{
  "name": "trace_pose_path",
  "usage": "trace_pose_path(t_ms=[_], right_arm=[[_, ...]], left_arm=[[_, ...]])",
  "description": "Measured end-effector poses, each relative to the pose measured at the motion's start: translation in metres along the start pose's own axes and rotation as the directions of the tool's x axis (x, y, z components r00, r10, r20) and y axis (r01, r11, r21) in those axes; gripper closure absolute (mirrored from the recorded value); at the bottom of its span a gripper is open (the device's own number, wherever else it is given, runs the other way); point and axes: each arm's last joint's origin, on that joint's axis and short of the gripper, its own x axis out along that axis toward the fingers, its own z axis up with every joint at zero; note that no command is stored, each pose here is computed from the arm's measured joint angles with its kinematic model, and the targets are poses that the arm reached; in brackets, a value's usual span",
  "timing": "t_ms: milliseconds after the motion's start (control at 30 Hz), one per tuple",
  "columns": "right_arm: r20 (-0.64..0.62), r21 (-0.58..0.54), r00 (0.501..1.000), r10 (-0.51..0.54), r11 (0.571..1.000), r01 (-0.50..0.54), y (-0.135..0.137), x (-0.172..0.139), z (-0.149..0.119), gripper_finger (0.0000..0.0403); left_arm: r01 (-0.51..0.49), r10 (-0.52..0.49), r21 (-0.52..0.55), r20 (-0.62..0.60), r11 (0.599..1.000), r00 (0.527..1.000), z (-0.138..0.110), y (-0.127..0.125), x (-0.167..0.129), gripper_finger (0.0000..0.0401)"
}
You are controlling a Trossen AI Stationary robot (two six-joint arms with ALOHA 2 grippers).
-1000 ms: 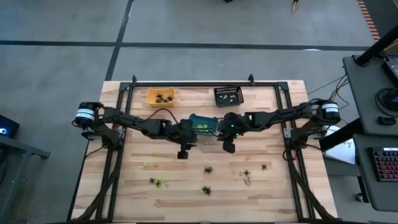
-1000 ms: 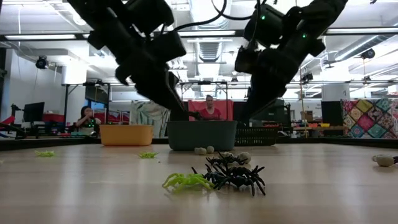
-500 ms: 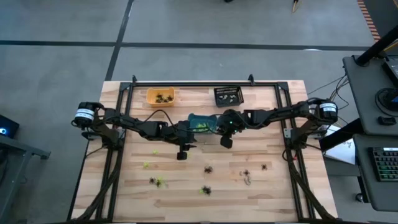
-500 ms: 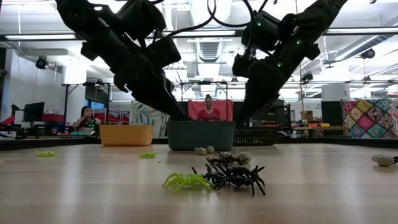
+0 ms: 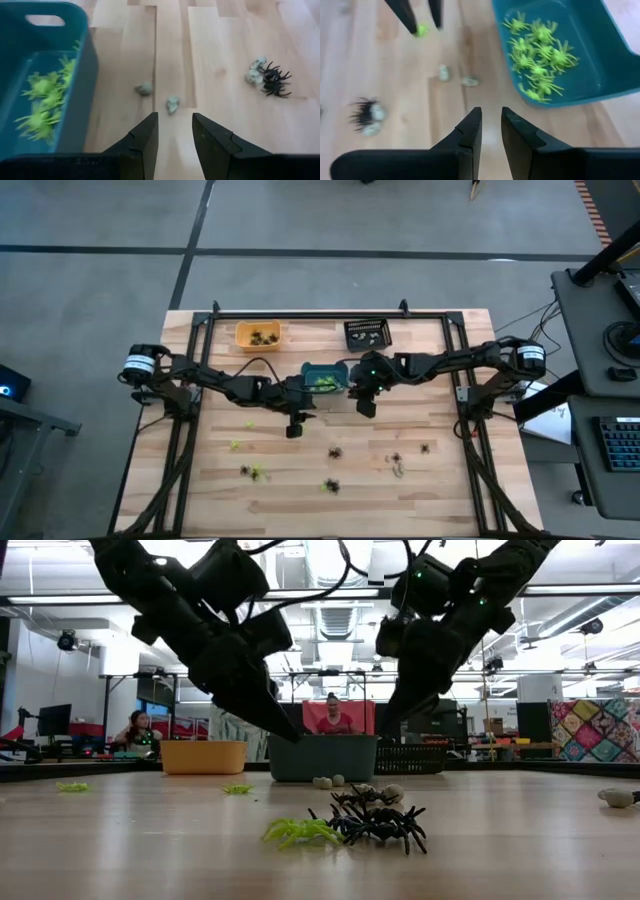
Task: Sort Halloween decoration
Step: Adjust the blue bin
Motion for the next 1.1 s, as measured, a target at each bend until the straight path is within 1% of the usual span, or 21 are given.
trace_pose_path(t_ms=[167, 333, 467, 567, 800, 1100], right_arm=[[0.036, -0.013, 0.999, 0.019, 1.0, -0.018, 0.005, -0.01, 0.005, 0.0339], [0.055, -0.027, 0.998, 0.024, 0.999, -0.023, 0.008, -0.017, 0.007, 0.0339], [0.059, -0.047, 0.998, 0.024, 0.999, -0.021, 0.009, -0.02, 0.008, 0.0339], [0.057, -0.048, 0.998, 0.023, 0.999, -0.02, 0.009, -0.02, 0.008, 0.0339], [0.057, -0.048, 0.998, 0.023, 0.999, -0.02, 0.009, -0.02, 0.008, 0.0339], [0.053, -0.047, 0.998, 0.022, 0.999, -0.02, 0.009, -0.02, 0.007, 0.0339]], left_arm=[[0.03, -0.03, 0.009, 0.039, 1.0, 0.999, -0.002, -0.004, 0.012, 0.0298], [0.031, -0.032, 0.018, 0.035, 0.999, 0.999, -0.004, -0.004, 0.021, 0.0298], [0.03, -0.033, 0.047, 0.047, 0.998, 0.998, -0.007, -0.004, 0.029, 0.0296], [0.03, -0.033, 0.05, 0.053, 0.998, 0.998, -0.009, -0.004, 0.033, 0.0282], [0.014, -0.015, 0.034, 0.031, 0.999, 0.999, -0.015, -0.004, 0.041, 0.0235], [0.013, -0.013, 0.041, 0.011, 0.999, 1.0, -0.018, -0.004, 0.042, 0.023]])
